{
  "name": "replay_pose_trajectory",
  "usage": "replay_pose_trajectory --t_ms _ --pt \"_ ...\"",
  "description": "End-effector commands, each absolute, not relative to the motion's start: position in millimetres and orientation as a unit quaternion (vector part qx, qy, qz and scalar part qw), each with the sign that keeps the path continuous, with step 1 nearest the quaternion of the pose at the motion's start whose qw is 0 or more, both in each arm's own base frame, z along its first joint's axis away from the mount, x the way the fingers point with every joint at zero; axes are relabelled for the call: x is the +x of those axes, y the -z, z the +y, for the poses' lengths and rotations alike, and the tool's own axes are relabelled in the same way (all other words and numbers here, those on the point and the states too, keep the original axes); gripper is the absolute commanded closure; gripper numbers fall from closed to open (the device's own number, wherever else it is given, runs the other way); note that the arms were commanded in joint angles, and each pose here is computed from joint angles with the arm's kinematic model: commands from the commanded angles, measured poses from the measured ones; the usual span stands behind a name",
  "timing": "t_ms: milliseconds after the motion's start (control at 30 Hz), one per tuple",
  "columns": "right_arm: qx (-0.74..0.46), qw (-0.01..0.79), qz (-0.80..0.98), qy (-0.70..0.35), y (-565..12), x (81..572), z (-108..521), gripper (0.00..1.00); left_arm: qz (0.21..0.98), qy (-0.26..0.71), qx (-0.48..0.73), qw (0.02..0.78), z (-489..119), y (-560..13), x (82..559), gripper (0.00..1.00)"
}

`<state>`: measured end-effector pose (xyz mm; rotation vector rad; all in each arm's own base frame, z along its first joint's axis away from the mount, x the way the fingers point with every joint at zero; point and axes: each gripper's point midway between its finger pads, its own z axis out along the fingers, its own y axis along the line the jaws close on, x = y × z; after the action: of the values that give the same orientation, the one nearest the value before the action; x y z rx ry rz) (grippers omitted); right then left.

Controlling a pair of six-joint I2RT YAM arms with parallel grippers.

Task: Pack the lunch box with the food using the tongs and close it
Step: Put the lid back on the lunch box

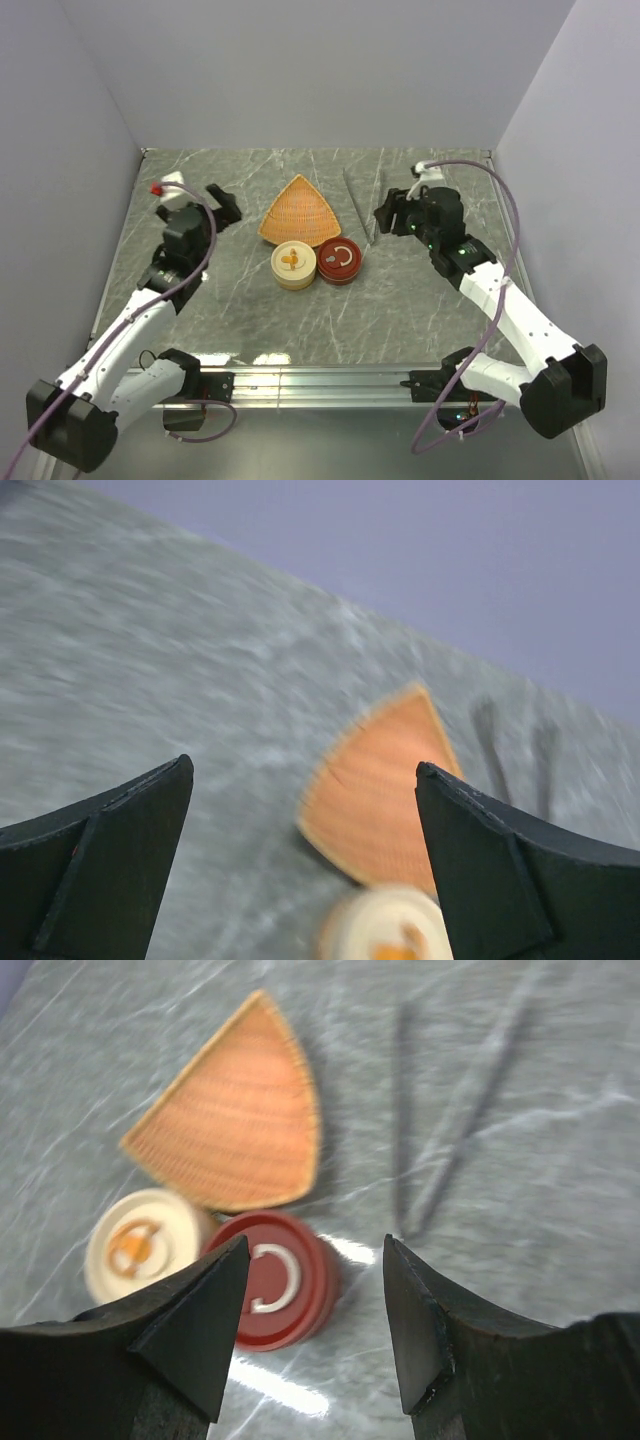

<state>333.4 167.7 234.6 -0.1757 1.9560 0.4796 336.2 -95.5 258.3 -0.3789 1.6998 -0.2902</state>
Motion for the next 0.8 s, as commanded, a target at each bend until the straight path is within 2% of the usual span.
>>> replay_pose_trajectory --t_ms 0,267,767 --pt "-0.007 0.579 0.799 -0.166 -252.1 347.4 128.5 0.37 0.708 0.110 -0.175 0.676 -56.3 -280.9 344.2 0.00" --pt "0.083 0.629 0.761 -0.136 -266.8 341.9 65.9 0.36 0.679 0.094 -0.198 0.700 -14.1 -293.1 339.3 0.01" --pt "0.093 0.639 0.751 -0.138 -271.8 338.7 60.6 0.36 0.670 0.077 -0.237 0.699 -0.4 -294.8 332.5 0.01"
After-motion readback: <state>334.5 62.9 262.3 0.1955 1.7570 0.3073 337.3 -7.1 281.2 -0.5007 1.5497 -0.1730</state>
